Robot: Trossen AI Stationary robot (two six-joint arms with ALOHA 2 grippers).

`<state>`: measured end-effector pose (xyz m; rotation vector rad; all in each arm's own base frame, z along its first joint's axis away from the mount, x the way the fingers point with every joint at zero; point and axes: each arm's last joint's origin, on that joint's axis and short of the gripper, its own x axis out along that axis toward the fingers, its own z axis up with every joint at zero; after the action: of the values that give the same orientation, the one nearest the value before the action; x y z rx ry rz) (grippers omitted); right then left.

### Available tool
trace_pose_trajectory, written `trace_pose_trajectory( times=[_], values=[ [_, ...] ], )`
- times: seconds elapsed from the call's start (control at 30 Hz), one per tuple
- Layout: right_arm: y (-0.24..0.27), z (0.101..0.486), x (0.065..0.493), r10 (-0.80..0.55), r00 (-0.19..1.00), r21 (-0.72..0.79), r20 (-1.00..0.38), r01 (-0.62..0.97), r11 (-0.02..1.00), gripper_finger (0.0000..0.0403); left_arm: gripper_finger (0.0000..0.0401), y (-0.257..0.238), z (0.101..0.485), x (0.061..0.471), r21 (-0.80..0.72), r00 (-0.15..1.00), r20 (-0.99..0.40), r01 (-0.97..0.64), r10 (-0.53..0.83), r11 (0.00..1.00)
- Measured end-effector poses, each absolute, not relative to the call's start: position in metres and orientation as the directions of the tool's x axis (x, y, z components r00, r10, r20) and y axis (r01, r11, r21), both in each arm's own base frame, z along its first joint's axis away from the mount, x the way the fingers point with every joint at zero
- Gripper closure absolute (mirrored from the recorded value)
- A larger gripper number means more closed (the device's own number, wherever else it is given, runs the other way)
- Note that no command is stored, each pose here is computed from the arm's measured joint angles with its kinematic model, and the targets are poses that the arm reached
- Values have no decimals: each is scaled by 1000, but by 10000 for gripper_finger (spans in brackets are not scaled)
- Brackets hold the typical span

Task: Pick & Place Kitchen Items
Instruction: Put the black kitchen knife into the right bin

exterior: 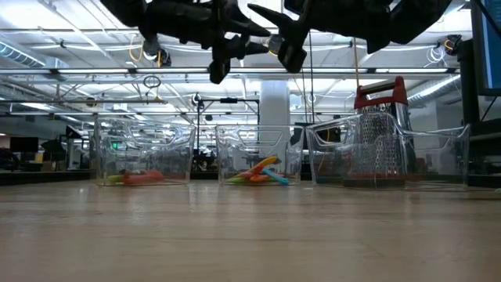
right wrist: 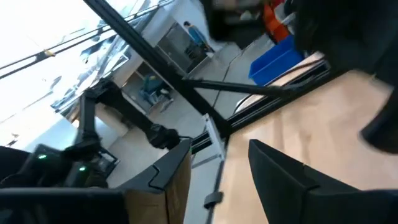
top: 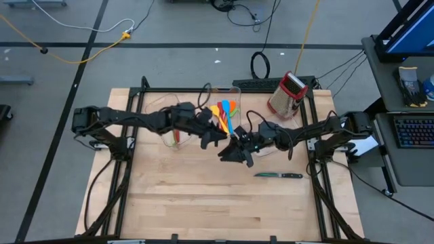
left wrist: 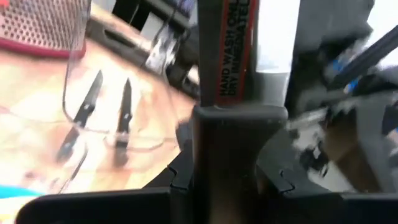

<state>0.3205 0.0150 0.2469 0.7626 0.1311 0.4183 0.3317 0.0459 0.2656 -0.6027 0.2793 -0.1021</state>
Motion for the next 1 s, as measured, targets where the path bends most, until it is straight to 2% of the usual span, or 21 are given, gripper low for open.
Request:
trace_pose_trajectory(
  times=[0.23, 0.47, 0.8, 1.0],
  values=[
    [1, 261, 306, 364, 928, 638, 80, -328, 697, 267, 317, 49, 290, 335, -456, 903, -389, -18, -182, 890],
    [-9, 264, 264, 233, 970, 599, 74, -230, 767, 281, 317, 53, 307, 332, -386, 858, -493, -67, -144, 920],
    [-20, 275, 200, 123, 982, 534, 143, -181, 826, 308, 317, 45, 309, 332, -380, 844, -513, -62, -155, 923],
    [-26, 285, 172, 72, 988, 479, 140, -131, 868, 325, 317, 33, 310, 335, -406, 853, -506, -103, -130, 908]
  ],
)
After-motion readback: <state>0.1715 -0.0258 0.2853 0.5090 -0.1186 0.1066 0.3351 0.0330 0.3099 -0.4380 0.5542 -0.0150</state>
